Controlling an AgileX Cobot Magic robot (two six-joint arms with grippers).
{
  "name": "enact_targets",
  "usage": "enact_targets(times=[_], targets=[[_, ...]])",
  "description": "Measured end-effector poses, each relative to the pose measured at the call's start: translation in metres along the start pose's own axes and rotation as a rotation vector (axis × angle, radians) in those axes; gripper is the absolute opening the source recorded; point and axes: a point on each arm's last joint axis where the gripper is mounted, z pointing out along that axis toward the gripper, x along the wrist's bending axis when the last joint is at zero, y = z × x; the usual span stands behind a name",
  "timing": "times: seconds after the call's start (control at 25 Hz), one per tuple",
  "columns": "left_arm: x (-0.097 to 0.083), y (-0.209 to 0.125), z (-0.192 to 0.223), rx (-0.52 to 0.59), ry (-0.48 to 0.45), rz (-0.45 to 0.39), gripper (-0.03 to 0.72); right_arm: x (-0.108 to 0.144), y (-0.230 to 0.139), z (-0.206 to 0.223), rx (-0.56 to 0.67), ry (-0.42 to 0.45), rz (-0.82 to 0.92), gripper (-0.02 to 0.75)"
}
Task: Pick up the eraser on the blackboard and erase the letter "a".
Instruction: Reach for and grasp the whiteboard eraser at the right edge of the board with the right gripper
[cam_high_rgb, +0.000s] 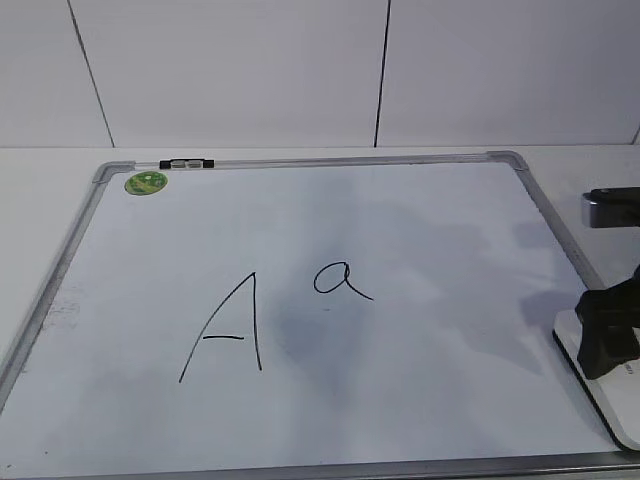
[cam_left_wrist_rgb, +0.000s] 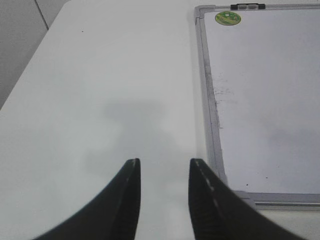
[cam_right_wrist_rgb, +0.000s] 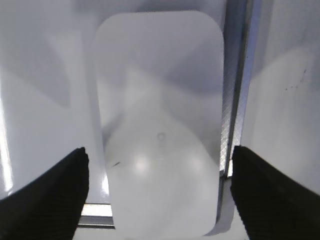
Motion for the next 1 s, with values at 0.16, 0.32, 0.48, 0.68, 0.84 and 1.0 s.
enact_targets(times=[0.16, 0.32, 0.48, 0.68, 0.84, 1.0], targets=[[0.0, 0.0, 0.0, 0.0, 0.0, 0.0, 0.245, 0.0, 0.005, 0.008, 0.026, -0.002, 0.0, 0.675], [0.0, 0.0, 0.0, 0.0, 0.0, 0.0, 0.245, -0.001, 0.007, 0.011, 0.029, -0.008, 0.003, 0.675], [0.0, 0.0, 0.0, 0.0, 0.0, 0.0, 0.245, -0.001, 0.007, 0.012, 0.024, -0.015, 0.002, 0.675], [0.0, 0.0, 0.0, 0.0, 0.0, 0.0, 0.245, -0.001, 0.009, 0.02, 0.05, -0.016, 0.008, 0.675], [0.0, 0.0, 0.0, 0.0, 0.0, 0.0, 0.245, -0.001, 0.009, 0.021, 0.054, -0.016, 0.007, 0.671], [0.0, 0.0, 0.0, 0.0, 0.0, 0.0, 0.245, -0.001, 0.009, 0.021, 0.054, -0.016, 0.007, 0.648]])
